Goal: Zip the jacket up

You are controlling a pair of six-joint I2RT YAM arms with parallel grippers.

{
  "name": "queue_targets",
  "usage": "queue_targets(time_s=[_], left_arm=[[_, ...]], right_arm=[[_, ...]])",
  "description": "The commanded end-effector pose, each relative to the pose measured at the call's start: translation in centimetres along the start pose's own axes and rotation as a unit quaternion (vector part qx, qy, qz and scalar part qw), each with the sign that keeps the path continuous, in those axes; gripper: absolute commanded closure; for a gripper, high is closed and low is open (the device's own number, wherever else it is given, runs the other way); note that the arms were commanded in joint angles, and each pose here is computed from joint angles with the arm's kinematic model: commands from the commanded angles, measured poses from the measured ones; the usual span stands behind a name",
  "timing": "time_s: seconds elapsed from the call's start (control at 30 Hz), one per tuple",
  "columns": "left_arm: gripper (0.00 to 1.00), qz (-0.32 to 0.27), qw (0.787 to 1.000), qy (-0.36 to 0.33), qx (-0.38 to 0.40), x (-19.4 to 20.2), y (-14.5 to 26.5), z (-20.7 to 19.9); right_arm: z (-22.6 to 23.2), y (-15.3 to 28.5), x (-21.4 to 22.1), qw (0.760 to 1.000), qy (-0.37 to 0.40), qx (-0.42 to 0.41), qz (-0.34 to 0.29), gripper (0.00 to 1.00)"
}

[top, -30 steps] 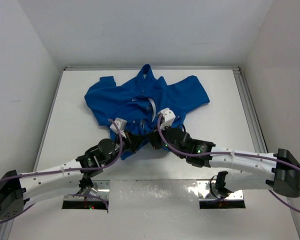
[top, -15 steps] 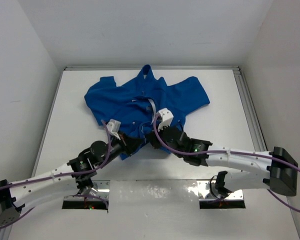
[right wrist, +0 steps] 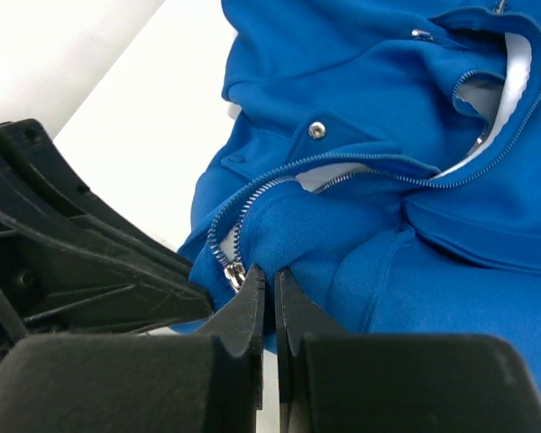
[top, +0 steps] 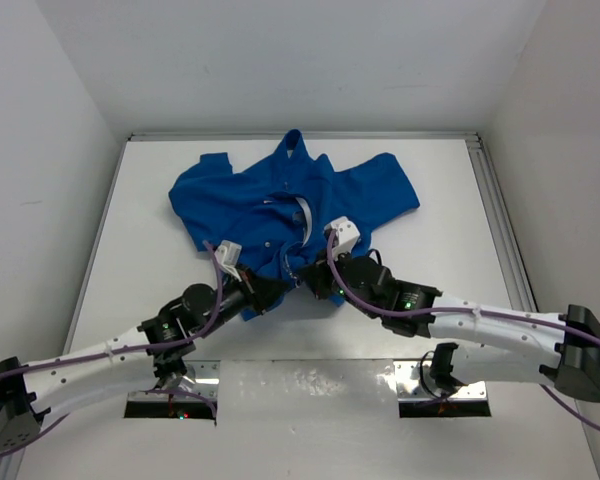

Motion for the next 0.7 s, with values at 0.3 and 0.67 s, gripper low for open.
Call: queue_targets(time_s=[0.3,0.67], left_arm=[[1.00,0.059,0.996,0.003,0.064,0.3,-0.5,-1.9],[1.00,0.081,0.997,-0.001,0.007,1.6,0.4,-0.2]], right_arm=[[0.9,-2.7,-3.0,0.998,-0.002,0.032,-0.045,1.00],[1.2,-0.5,-3.7,0.999,-0.023,-0.006,-0.044,1.00]])
Point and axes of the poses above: each gripper's point midway between its finger pads, its own y axis back along the fingers, its own z axis along the line the jaws close on, x = y × z, the point moved 10 cm from there along y, back along the fingers, and after that the axes turned 8 degrees about -y, right-handed, at the moved point
